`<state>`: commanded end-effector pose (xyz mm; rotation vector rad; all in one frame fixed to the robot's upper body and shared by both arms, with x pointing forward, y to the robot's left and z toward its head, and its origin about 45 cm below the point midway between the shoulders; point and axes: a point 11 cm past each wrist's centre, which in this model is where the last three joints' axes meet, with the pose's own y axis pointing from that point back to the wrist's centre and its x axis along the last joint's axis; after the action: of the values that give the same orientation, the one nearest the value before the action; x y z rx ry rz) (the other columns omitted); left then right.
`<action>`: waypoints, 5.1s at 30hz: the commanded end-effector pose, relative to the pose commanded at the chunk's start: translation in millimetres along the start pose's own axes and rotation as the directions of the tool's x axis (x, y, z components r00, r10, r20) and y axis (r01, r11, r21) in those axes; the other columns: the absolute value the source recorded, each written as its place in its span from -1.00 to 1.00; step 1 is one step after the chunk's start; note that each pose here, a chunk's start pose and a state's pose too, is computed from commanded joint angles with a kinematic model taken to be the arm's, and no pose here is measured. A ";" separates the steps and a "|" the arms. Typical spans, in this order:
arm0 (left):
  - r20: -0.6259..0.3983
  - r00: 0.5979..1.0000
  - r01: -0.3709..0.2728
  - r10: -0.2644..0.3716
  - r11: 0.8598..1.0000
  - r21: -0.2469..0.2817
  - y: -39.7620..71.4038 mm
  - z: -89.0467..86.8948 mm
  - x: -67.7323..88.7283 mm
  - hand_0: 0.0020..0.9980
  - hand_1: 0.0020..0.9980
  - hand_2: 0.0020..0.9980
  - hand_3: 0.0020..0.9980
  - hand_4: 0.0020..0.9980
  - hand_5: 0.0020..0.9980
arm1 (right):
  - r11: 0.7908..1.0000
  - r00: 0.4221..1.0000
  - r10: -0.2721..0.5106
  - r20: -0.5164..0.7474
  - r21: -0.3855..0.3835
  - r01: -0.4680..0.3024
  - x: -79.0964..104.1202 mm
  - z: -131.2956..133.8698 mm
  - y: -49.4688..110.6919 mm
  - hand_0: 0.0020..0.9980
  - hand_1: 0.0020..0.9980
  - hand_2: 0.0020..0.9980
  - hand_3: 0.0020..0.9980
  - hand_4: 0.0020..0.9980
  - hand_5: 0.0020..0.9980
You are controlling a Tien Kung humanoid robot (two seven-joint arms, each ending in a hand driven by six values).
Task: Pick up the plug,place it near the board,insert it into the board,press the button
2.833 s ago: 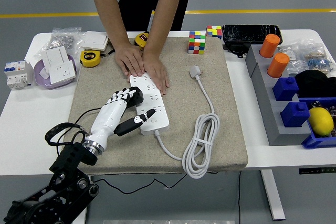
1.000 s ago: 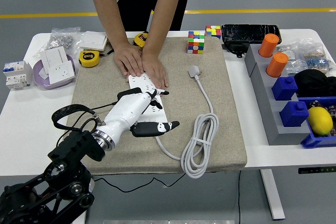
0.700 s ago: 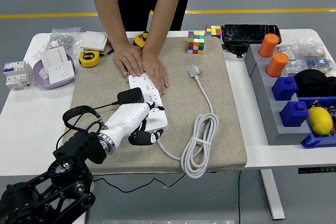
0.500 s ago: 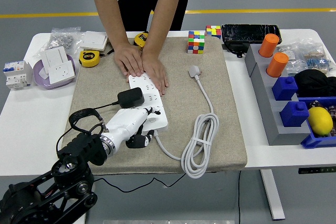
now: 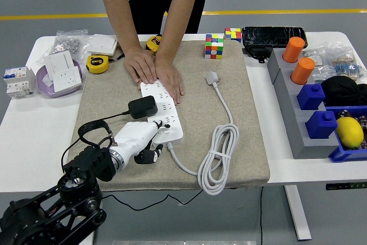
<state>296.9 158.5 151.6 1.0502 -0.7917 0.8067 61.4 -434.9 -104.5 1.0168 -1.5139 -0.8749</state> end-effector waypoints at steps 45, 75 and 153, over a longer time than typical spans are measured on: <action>0.007 0.997 -0.082 0.082 0.996 -0.031 0.7 3.8 16.0 -0.70 -0.87 -0.70 0.44 -0.12 -0.86 | 1.000 1.000 0.000 0.004 0.005 0.000 -0.4 -2.5 0.0 0.59 0.40 0.42 0.50 1.00 0.99; -0.712 0.679 -0.338 0.181 0.937 -0.084 25.2 -41.4 27.2 0.20 0.36 0.21 0.67 0.66 -0.44 | 1.000 1.000 -0.004 -0.004 -0.003 0.004 -3.0 2.1 0.1 0.59 0.40 0.42 0.50 1.00 0.98; -0.156 0.987 -0.049 0.036 0.996 -0.079 -5.7 -27.7 -16.8 -0.59 -0.95 -0.70 0.42 -0.08 -1.00 | 1.000 1.000 -0.003 -0.003 -0.003 0.003 -1.6 2.0 0.1 0.59 0.40 0.42 0.50 1.00 0.97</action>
<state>298.4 179.9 126.7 0.8889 -0.7109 0.8737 59.5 -433.3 -105.3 1.0178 -1.5084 -0.8770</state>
